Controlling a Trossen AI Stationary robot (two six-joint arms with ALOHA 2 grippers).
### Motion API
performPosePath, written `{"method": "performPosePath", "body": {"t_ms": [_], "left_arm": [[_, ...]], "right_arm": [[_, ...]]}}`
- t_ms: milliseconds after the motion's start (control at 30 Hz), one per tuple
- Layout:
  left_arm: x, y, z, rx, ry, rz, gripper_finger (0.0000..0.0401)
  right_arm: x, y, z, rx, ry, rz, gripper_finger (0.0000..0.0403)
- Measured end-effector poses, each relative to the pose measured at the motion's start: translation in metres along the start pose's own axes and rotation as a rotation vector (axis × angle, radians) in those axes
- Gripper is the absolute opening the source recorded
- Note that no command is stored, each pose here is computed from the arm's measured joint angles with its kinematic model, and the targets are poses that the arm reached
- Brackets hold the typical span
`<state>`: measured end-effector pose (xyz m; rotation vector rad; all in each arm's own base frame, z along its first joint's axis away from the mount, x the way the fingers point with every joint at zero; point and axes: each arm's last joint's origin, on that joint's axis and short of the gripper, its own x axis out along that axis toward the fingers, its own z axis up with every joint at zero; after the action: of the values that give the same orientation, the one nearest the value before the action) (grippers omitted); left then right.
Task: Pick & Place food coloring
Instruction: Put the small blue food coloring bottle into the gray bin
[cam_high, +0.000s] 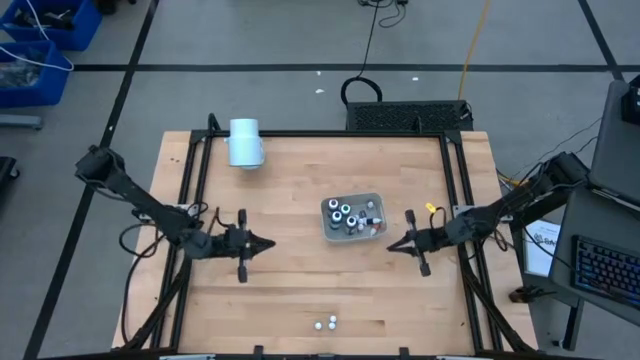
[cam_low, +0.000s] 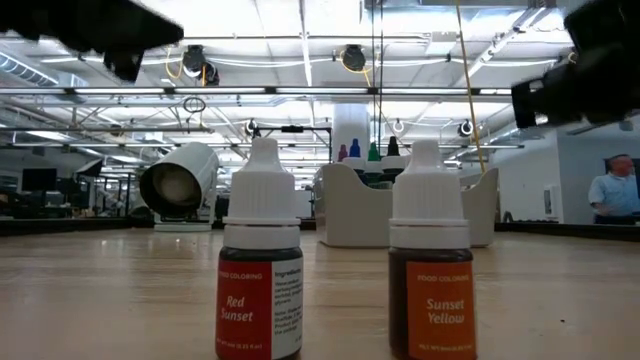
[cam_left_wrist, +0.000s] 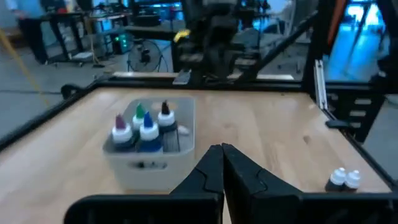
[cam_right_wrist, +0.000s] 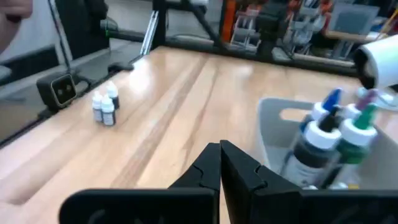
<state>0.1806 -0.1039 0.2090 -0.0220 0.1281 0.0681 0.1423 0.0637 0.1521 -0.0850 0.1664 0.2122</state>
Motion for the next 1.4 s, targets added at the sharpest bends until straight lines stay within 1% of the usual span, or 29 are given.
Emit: {"method": "performPosePath", "body": {"t_ms": [100, 200, 267, 333, 400, 533, 633, 733, 833, 967, 1067, 1167, 1267, 1333, 1400], "left_arm": [[0.0, 0.006, -0.023, -0.045, -0.005, 0.042, 0.0003], [0.003, 0.009, -0.04, -0.014, 0.024, 0.099, 0.0007], [0.007, 0.01, -0.042, -0.014, 0.012, 0.121, 0.0014], [0.011, 0.012, -0.04, 0.014, -0.013, 0.137, 0.002], [0.013, 0.015, -0.038, 0.039, -0.029, 0.156, 0.0021], [0.014, 0.018, -0.035, 0.009, -0.046, 0.17, 0.0015], [0.014, 0.017, -0.037, 0.037, -0.024, 0.155, 0.0008], [0.014, 0.016, -0.039, 0.079, -0.01, 0.118, 0.0004], [0.014, 0.014, -0.039, 0.082, -0.002, 0.066, 0.0009], [0.014, 0.014, -0.039, 0.056, -0.002, 0.056, 0.0029], [0.014, 0.014, -0.039, 0.041, -0.003, 0.056, 0.004], [0.014, 0.014, -0.039, 0.06, -0.003, 0.056, 0.0045], [0.014, 0.014, -0.039, 0.098, -0.003, 0.056, 0.0046], [0.014, 0.014, -0.039, 0.13, -0.002, 0.056, 0.0046], [0.014, 0.014, -0.039, 0.159, 0.001, 0.056, 0.0046]], "right_arm": [[0.012, 0.01, 0.02, -0.018, 0.044, 0.044, 0.0], [0.025, 0.024, 0.029, -0.057, 0.143, 0.11, 0.0], [0.036, 0.034, 0.042, -0.076, 0.148, 0.14, 0.0], [0.049, 0.046, 0.053, -0.097, 0.143, 0.167, 0.0], [0.063, 0.057, 0.055, -0.116, 0.186, 0.187, 0.0], [0.097, 0.078, 0.075, -0.137, 0.24, 0.204, 0.0], [0.123, 0.09, 0.079, -0.167, 0.286, 0.208, 0.0], [0.15, 0.103, 0.088, -0.174, 0.283, 0.207, 0.0], [0.176, 0.115, 0.085, -0.182, 0.345, 0.204, 0.0007], [0.208, 0.129, 0.078, -0.189, 0.387, 0.206, 0.0037], [0.223, 0.136, 0.076, -0.211, 0.42, 0.204, 0.0069], [0.229, 0.135, 0.074, -0.232, 0.428, 0.205, 0.0104], [0.228, 0.13, 0.079, -0.257, 0.428, 0.2, 0.0133], [0.226, 0.127, 0.079, -0.283, 0.46, 0.202, 0.0147], [0.222, 0.123, 0.075, -0.327, 0.527, 0.215, 0.0155]]}}
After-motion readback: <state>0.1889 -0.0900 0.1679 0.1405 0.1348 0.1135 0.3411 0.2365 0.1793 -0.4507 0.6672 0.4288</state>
